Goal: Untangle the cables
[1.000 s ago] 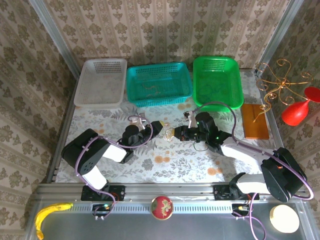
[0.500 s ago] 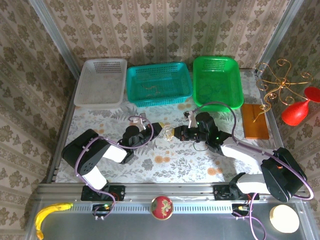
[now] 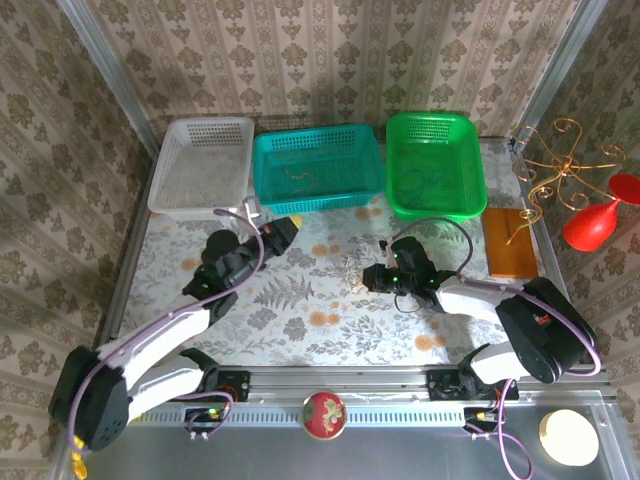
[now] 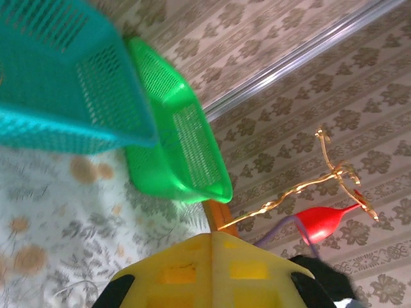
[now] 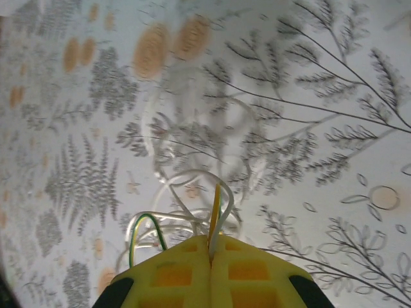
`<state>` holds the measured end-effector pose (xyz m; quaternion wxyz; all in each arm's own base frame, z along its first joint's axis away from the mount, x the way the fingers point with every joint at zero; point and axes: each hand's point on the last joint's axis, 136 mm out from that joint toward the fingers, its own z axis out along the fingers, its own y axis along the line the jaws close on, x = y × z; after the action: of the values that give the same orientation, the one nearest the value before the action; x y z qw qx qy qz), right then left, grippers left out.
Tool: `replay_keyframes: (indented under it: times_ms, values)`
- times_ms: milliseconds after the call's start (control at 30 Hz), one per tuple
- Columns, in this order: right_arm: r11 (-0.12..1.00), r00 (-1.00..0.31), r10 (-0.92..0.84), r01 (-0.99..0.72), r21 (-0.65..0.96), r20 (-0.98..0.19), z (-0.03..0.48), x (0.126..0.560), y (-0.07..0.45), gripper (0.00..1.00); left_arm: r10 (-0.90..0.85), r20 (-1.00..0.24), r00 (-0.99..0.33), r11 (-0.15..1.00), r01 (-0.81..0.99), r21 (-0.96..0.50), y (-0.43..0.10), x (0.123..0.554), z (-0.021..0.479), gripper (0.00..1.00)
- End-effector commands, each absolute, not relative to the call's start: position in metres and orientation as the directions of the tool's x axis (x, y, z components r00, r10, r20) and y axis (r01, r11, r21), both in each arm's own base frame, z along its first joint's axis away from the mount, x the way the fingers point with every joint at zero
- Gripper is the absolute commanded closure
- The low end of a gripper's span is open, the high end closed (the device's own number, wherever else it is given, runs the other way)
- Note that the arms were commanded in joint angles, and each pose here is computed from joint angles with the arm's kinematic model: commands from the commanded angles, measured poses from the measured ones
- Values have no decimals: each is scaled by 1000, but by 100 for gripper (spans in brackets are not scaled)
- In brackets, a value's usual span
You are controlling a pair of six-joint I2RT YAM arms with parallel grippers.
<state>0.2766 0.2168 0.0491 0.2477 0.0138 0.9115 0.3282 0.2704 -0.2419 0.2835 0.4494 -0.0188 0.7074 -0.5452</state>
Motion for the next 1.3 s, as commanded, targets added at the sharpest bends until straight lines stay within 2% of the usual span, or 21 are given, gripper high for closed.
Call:
replay_keyframes:
  times_ms: [0,133,167,300,367,567,767,967,1267]
  values:
    - [809,-874,191,-117,576,-446,40,278,210,100,-402,-698,-593,545,457,-702,-230,264,274,100]
    - [790,-876,192,-130,599,-443,45,279,215,100,-374,-700,-608,554,459,-695,-232,262,274,100]
    - [781,-875,192,-138,609,-445,48,279,218,100,-364,-691,-624,554,452,-700,-235,261,267,97]
    - [755,-869,179,-180,630,-462,61,276,223,100,-343,-659,-670,561,416,-715,-244,260,235,66]
    - [716,-851,177,-234,658,-495,83,275,229,100,-314,-650,-692,580,402,-709,-251,259,216,58]
    - [629,-821,189,-321,708,-539,126,272,241,100,-262,-619,-741,603,375,-704,-266,251,173,44]
    - [571,-801,232,-347,744,-552,156,272,245,100,-321,-583,-746,559,348,-753,-268,250,166,28]
    - [503,-790,284,-361,786,-544,182,273,249,100,-368,-556,-745,517,332,-789,-270,253,171,21]
    - [438,-772,338,-378,816,-539,212,270,250,100,-444,-510,-736,406,342,-847,-283,263,188,26]
